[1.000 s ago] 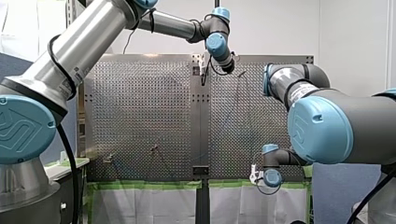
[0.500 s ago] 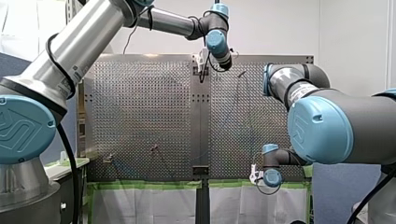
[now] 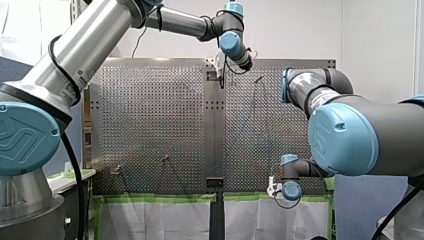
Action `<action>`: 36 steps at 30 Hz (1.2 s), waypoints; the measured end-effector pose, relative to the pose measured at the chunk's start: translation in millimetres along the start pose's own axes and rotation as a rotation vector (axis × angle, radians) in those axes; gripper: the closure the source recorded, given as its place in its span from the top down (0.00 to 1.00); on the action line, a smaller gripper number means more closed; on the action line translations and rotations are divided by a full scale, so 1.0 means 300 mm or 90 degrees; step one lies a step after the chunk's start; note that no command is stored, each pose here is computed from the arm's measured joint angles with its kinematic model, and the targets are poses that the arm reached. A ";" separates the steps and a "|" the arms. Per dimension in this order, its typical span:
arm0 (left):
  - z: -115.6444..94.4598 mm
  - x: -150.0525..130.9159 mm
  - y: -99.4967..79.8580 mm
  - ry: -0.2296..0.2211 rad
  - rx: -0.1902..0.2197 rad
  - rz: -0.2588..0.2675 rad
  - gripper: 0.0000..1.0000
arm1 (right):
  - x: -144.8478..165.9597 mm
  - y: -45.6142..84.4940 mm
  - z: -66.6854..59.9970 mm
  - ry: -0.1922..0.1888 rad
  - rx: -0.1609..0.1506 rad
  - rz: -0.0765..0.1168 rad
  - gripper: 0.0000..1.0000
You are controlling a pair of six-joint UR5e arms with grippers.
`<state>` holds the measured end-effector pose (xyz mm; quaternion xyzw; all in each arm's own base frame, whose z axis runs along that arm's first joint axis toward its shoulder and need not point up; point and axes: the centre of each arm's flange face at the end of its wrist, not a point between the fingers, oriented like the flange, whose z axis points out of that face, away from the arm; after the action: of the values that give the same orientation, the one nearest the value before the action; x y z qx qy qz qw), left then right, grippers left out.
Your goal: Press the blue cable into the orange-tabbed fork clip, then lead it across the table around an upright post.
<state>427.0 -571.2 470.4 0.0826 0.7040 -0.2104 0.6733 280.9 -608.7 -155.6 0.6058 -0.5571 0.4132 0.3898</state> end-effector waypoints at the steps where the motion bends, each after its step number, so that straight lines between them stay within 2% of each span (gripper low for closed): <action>1: 0.003 -0.001 -0.006 -0.005 0.008 -0.009 0.89 | 0.000 0.000 0.000 0.000 0.000 0.000 0.00; 9: 0.023 -0.013 -0.039 -0.032 0.058 -0.064 0.89 | 0.000 0.000 0.000 0.000 0.000 0.000 0.00; 11: 0.023 -0.013 -0.047 -0.032 0.069 -0.075 0.95 | 0.000 0.000 0.000 0.000 0.000 0.001 0.00; 14: 0.018 -0.005 -0.053 -0.022 0.076 -0.088 1.00 | -0.001 -0.002 -0.001 0.000 0.001 0.001 0.00; 19: 0.010 0.007 -0.044 -0.004 0.063 -0.109 1.00 | -0.001 -0.003 -0.001 0.000 0.003 0.001 0.00; 25: 0.029 0.076 -0.026 0.032 0.050 -0.131 1.00 | -0.002 -0.005 -0.001 -0.001 0.005 0.002 0.00; 30: 0.056 0.127 -0.031 0.043 0.068 -0.156 1.00 | -0.001 -0.004 -0.001 0.000 0.005 0.002 0.00; 36: 0.081 0.149 -0.053 0.036 0.104 -0.195 1.00 | 0.000 -0.004 0.000 0.000 0.005 0.003 0.00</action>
<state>439.4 -602.8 429.4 0.0346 0.7073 -0.3648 0.6045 282.0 -608.5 -155.6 0.6064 -0.5567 0.4161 0.3863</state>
